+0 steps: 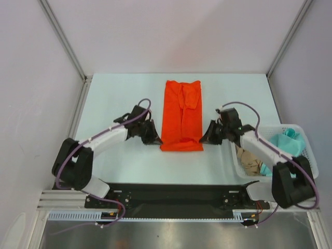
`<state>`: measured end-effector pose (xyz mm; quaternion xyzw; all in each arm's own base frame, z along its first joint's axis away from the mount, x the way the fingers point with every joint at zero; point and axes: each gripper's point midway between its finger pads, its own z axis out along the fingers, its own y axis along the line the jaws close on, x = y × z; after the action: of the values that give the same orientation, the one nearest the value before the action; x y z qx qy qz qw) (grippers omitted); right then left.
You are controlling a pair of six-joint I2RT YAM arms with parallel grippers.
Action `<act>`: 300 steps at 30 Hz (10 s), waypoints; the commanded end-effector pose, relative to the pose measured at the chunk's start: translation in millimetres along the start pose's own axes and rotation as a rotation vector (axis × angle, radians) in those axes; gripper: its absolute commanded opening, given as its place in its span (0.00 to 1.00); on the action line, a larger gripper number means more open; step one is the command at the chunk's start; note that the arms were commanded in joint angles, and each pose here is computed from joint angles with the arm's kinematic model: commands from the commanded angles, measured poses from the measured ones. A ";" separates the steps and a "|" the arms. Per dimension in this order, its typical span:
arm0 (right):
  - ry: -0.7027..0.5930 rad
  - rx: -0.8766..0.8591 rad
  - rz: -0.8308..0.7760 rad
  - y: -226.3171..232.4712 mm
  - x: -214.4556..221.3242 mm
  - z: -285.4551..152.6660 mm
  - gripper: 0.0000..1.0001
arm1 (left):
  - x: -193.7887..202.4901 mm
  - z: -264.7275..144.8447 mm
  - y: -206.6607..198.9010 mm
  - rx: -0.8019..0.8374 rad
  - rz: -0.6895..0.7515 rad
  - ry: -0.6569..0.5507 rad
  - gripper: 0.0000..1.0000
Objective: Fold and stack the t-shirts
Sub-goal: Fold the tshirt
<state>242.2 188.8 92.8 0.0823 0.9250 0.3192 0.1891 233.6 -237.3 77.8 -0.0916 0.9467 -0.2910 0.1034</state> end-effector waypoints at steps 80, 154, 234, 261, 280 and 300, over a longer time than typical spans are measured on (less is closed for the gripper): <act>-0.064 0.345 -0.229 36.6 -148.7 130.8 0.36 | -155.0 82.6 -85.1 0.051 0.261 -0.038 0.15; 0.544 0.030 0.036 -46.6 -38.1 80.6 0.00 | -69.0 98.5 51.8 -0.075 0.203 0.235 0.05; 0.261 0.134 0.047 -59.1 -53.4 85.4 0.36 | -72.8 93.5 77.7 -0.203 -0.116 0.154 0.14; 0.295 0.172 -0.049 -46.2 104.1 6.8 0.00 | 88.9 5.6 105.4 -0.231 -0.038 0.104 0.00; 0.172 0.135 -0.064 -10.7 96.2 -37.2 0.00 | 82.7 -48.7 32.6 -0.119 0.010 0.023 0.00; 0.172 0.017 -0.099 30.7 -59.4 5.7 0.00 | -72.2 -43.1 -21.0 -0.091 0.008 -0.109 0.00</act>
<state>281.4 196.4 121.4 0.0328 0.9482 0.2904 0.1247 271.7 -214.8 124.7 -0.1213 0.9544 -0.2381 0.1334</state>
